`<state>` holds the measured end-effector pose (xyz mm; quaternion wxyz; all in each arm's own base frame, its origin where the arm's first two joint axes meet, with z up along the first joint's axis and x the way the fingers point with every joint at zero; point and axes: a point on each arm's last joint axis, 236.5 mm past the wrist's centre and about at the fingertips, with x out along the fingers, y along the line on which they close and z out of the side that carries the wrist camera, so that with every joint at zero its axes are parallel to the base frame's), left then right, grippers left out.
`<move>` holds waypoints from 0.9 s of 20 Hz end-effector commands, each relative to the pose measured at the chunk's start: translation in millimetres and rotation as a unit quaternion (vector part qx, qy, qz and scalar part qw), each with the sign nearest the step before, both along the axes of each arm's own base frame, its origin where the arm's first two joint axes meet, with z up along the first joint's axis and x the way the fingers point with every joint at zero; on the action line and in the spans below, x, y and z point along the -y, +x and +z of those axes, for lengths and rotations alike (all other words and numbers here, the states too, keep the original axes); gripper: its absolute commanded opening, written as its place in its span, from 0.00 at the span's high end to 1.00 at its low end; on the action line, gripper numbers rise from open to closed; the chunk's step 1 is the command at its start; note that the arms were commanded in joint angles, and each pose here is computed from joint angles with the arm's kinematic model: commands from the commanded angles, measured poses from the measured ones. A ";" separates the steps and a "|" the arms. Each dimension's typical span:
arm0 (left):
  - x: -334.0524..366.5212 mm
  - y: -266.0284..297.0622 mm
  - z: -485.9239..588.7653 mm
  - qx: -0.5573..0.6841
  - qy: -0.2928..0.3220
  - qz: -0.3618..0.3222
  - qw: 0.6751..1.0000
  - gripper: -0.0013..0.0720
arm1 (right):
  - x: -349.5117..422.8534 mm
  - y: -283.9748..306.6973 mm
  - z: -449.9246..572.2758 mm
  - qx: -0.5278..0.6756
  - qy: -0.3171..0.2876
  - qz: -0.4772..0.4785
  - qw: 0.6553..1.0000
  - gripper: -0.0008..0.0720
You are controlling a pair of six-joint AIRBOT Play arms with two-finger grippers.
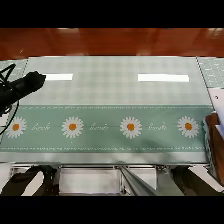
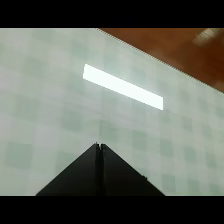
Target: Fold the shirts.
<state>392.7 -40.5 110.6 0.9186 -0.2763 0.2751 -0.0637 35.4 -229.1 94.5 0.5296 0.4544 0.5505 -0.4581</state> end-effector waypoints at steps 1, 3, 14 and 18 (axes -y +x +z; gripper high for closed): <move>-3.4 8.8 -19.8 -0.021 0.002 0.004 1.000 0.95 | -23.6 -19.2 -15.9 -0.035 0.047 -0.016 0.998 0.42; -3.6 17.7 -25.3 -0.032 0.000 0.002 0.999 0.95 | -24.1 2.3 -18.4 0.010 0.054 -0.014 0.998 0.42; 56.5 80.2 132.3 0.068 0.060 -0.142 0.986 0.96 | -115.4 374.7 137.5 0.504 -0.110 0.368 0.774 0.95; 71.8 70.7 50.0 -0.070 0.186 -0.153 0.968 0.96 | -256.7 406.2 39.8 0.325 -0.116 0.609 0.714 0.95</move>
